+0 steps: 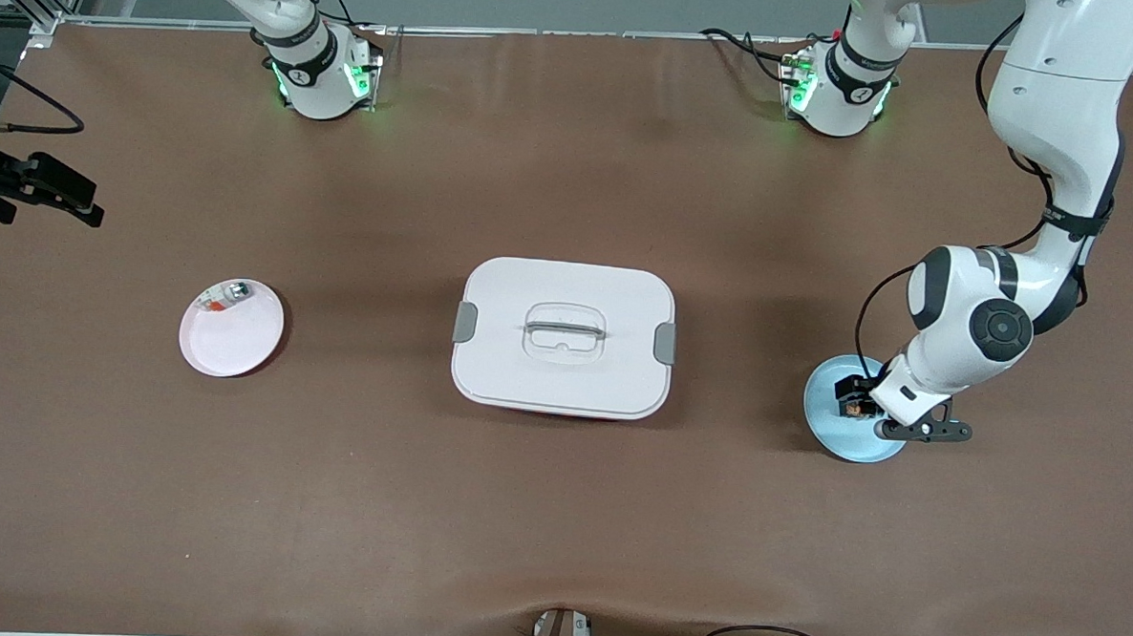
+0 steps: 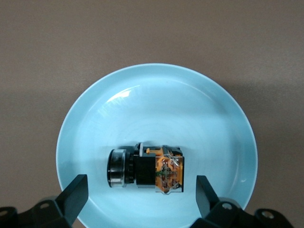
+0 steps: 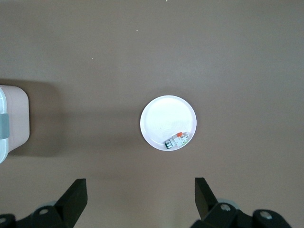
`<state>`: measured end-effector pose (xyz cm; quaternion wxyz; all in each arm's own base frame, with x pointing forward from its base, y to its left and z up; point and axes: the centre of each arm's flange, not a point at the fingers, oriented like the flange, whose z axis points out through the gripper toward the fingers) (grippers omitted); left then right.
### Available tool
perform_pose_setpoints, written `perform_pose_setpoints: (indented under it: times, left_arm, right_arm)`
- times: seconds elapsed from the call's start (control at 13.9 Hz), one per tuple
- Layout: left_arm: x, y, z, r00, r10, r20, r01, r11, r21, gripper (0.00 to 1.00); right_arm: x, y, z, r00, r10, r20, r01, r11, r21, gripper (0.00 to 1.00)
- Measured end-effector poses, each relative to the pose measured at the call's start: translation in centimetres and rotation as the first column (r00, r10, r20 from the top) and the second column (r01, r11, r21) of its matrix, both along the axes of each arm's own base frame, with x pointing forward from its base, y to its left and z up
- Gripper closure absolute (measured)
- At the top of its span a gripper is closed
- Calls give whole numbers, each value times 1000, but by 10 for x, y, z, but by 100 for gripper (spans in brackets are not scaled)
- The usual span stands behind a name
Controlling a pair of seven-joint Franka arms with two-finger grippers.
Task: Transfer orange switch to right arm and place
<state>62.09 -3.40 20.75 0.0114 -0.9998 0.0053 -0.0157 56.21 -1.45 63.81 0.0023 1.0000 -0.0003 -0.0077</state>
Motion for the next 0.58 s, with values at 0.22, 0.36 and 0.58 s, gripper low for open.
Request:
perform_pose_setpoints:
  times: [0.22, 0.36, 0.58]
  left_arm:
    - [-1, 0, -12, 1000, -1, -6, 1, 1000, -2, 0]
    - [-1, -1, -18, 1000, -1, 1, 1, 1000, -5, 0]
    - [-1, -1, -24, 1000, -2, -1, 2, 1000, -6, 0]
  right_arm:
    - [0, 0, 0, 1000, 0, 0, 0, 1000, 0, 0]
    - [0, 0, 0, 1000, 1, 0, -1, 1000, 0, 0]
    - [0, 0, 0, 1000, 1, 0, -1, 1000, 0, 0]
